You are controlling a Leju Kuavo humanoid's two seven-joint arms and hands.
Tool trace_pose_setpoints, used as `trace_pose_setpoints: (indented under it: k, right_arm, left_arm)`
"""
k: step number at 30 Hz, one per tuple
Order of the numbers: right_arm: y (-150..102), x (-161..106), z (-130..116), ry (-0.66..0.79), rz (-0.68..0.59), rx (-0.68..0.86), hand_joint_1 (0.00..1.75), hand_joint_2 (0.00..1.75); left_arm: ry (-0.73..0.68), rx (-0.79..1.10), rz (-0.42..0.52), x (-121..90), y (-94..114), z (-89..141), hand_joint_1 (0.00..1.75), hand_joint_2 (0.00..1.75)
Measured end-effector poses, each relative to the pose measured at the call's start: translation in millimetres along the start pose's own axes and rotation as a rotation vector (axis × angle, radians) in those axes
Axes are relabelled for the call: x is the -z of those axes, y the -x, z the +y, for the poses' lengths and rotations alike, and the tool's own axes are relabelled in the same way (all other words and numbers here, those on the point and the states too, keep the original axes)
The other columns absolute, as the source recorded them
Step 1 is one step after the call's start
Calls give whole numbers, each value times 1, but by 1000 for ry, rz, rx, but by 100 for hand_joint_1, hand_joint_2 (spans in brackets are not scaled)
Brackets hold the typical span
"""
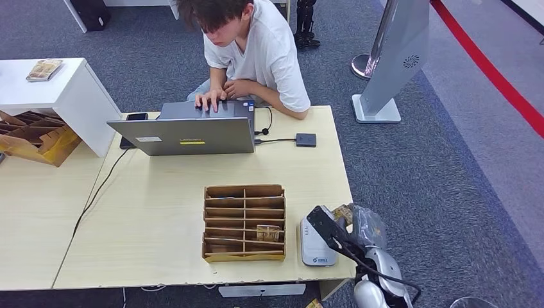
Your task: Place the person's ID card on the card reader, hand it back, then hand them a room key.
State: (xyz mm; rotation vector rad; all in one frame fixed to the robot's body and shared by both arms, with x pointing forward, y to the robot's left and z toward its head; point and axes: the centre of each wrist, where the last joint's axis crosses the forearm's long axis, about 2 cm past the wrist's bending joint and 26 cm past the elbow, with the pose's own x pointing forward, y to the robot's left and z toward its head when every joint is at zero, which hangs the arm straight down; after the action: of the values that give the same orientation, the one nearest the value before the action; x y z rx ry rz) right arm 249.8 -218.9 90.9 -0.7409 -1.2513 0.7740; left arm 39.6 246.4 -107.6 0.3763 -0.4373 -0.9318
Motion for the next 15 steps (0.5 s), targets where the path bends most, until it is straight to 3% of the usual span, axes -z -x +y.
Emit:
trace_pose_setpoints:
  k: [15]
  right_arm:
    - [-10, -8, -12, 224, -80, 47, 175, 175]
  left_arm:
    - [4, -6, -3, -2, -3, -3, 0, 175]
